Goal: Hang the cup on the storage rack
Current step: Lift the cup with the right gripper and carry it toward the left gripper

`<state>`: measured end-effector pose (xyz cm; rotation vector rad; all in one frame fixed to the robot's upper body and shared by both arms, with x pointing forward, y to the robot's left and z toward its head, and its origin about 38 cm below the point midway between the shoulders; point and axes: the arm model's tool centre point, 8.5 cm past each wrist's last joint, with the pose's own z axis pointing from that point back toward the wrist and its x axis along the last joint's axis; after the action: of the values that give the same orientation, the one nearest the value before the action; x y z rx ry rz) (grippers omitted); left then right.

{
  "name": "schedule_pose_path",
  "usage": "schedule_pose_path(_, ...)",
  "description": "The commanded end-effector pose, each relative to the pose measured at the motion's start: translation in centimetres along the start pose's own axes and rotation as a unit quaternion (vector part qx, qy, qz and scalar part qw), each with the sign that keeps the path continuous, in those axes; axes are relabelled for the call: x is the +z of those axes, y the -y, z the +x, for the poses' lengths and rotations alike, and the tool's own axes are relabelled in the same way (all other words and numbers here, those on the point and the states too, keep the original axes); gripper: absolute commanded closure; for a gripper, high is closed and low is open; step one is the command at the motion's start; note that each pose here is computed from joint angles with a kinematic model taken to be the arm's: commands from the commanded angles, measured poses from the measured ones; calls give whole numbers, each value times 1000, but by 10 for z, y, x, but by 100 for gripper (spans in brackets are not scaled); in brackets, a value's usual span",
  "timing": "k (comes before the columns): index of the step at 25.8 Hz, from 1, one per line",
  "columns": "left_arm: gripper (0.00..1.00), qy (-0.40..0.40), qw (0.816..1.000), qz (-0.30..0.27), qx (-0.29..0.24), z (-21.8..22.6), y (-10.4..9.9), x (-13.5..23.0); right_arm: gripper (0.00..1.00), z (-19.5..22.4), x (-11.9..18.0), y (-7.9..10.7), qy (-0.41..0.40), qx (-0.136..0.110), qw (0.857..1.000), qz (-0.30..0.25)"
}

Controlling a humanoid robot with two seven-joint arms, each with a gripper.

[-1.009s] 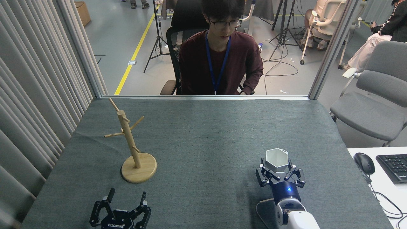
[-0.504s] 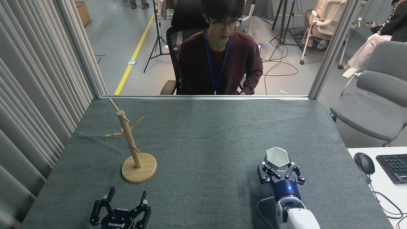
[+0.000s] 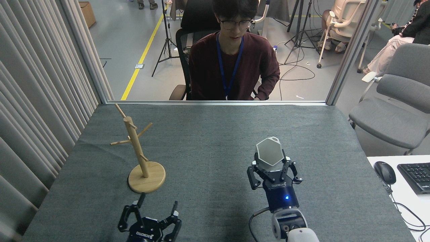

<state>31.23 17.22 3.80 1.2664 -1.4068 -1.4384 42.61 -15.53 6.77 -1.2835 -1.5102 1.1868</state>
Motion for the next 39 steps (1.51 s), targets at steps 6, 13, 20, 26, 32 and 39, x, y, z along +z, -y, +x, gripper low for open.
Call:
schedule_pose_path(6,0,76,991,-35,-107,65,25,-11,34,107,39,26,77,-25,996,-32)
schedule_pose_path(13,0,75,991,-24,-105,67,18,-15,34,164,58,32,123,-11,992,-38)
schedule_pose_path(20,0,72,993,-14,-89,66,12,-24,34,178,68,28,143,-11,989,-31)
schedule_pose_path(26,0,65,996,2,-56,62,2,-38,34,181,80,21,150,-8,988,-19)
schedule_pose_path(32,0,82,996,18,-39,65,-10,-42,34,189,85,20,161,-11,987,-20)
schedule_pose_path(39,46,84,995,26,-40,61,-13,-45,34,190,84,21,162,-13,987,-20)
